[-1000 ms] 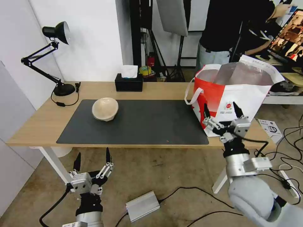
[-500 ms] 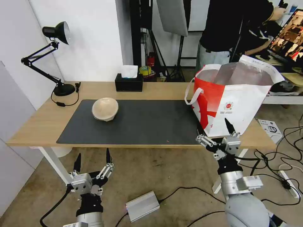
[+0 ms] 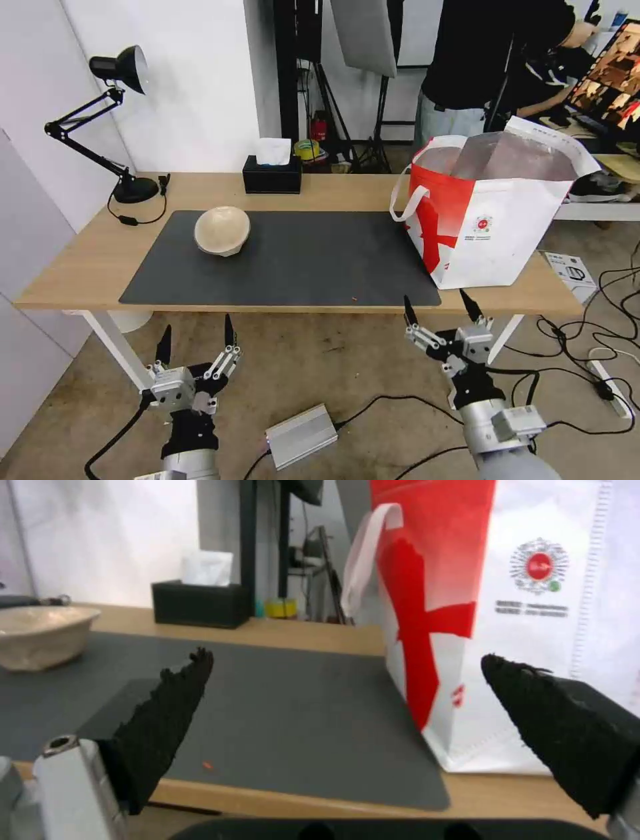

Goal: Pick up the trash from the table and place it into the takeout bag.

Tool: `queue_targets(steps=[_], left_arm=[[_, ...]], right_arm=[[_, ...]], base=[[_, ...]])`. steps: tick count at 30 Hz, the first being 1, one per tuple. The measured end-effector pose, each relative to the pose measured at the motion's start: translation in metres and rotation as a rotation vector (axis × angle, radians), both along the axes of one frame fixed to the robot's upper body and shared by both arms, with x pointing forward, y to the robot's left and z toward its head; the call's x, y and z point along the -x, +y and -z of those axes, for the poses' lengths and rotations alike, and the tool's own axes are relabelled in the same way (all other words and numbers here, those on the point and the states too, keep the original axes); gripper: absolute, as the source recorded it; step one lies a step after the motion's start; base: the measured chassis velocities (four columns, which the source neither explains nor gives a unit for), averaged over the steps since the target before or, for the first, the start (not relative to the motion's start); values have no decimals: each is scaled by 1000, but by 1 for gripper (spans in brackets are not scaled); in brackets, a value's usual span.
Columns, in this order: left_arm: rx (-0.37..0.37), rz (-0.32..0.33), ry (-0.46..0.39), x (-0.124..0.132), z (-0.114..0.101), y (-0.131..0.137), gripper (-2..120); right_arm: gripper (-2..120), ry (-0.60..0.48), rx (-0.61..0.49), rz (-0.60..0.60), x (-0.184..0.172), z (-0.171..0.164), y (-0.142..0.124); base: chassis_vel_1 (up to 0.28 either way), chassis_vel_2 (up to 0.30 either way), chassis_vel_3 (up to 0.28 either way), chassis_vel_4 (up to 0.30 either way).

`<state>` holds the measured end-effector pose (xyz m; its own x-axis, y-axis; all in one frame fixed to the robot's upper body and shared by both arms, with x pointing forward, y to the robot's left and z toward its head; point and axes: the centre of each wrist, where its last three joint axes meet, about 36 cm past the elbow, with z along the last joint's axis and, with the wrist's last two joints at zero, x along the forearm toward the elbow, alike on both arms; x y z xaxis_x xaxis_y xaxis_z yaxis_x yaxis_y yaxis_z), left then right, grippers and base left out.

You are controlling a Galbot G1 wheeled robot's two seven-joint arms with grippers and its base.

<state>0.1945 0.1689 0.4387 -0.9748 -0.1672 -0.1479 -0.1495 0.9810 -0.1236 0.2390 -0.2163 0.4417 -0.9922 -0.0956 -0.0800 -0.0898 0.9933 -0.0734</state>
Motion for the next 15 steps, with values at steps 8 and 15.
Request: queue_targets(steps=[8, 15], left_arm=[[2, -2, 0, 0, 0, 0, 100], [2, -2, -2, 0, -1, 0, 100]], right_arm=[[100, 32, 32, 43, 14, 0, 5], [100, 50, 40, 50, 18, 0, 5]], base=[[0, 0, 0, 0], [0, 0, 0, 0]])
